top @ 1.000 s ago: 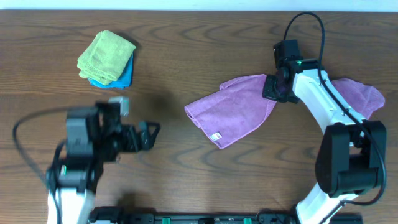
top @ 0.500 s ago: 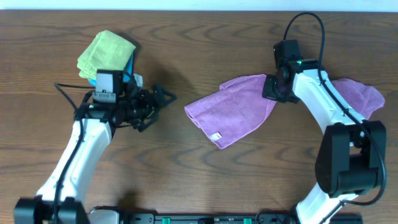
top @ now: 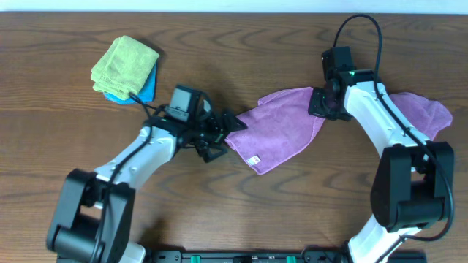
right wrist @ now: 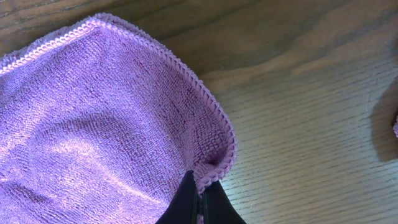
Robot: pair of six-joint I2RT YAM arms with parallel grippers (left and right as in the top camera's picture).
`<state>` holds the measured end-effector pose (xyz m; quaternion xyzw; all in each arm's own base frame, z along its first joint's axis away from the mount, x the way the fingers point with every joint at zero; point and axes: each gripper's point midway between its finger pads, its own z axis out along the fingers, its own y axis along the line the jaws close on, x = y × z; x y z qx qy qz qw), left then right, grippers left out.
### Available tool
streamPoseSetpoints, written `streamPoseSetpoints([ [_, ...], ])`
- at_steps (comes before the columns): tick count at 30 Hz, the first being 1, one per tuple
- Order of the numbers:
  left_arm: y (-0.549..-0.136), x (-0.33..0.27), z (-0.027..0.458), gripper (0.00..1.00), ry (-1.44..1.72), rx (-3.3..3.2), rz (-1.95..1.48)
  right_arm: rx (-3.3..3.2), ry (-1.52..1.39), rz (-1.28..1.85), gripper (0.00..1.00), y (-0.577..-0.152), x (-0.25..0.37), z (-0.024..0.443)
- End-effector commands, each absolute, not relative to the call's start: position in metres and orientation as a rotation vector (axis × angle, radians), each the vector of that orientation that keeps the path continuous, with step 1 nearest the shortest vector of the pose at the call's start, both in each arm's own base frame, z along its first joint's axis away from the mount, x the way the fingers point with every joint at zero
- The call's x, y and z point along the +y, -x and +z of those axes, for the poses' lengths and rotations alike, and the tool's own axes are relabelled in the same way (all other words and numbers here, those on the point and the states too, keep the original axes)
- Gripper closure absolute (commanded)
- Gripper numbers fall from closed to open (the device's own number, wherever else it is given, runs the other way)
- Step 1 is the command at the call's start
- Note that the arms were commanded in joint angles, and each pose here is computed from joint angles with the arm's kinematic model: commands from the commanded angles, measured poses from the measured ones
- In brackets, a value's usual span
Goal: Fold the cloth
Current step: 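Reach the left gripper to the purple cloth's left corner and grasp it, then lift the purple cloth with both grippers and stretch it between them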
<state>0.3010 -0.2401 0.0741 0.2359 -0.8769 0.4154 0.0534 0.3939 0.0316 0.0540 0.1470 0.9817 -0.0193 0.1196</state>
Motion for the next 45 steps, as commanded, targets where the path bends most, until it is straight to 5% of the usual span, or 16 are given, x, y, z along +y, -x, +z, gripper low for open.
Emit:
streamPoseSetpoints([
  [1,-0.297,-0.255,0.067,0.05,-0.761,-2.598,1.237,2.855,-0.432,-0.044,0.99,-0.394,0.031,0.060],
  [19,-0.256,-0.313,0.028,0.00,-0.740,-2.414,1.123,2.853,-0.442,-0.043,0.99,-0.394,0.031,0.060],
  [29,-0.258,-0.318,0.018,0.18,-0.775,-2.448,1.099,2.853,-0.441,-0.043,0.98,-0.394,0.031,0.060],
  [39,-0.254,-0.301,-0.001,0.21,-0.869,-2.521,0.956,2.853,-0.442,-0.043,0.99,-0.394,0.031,0.060],
  [45,-0.258,-0.297,-0.007,0.43,-0.900,-2.566,0.926,2.854,-0.441,-0.043,0.98,-0.394,0.031,0.060],
])
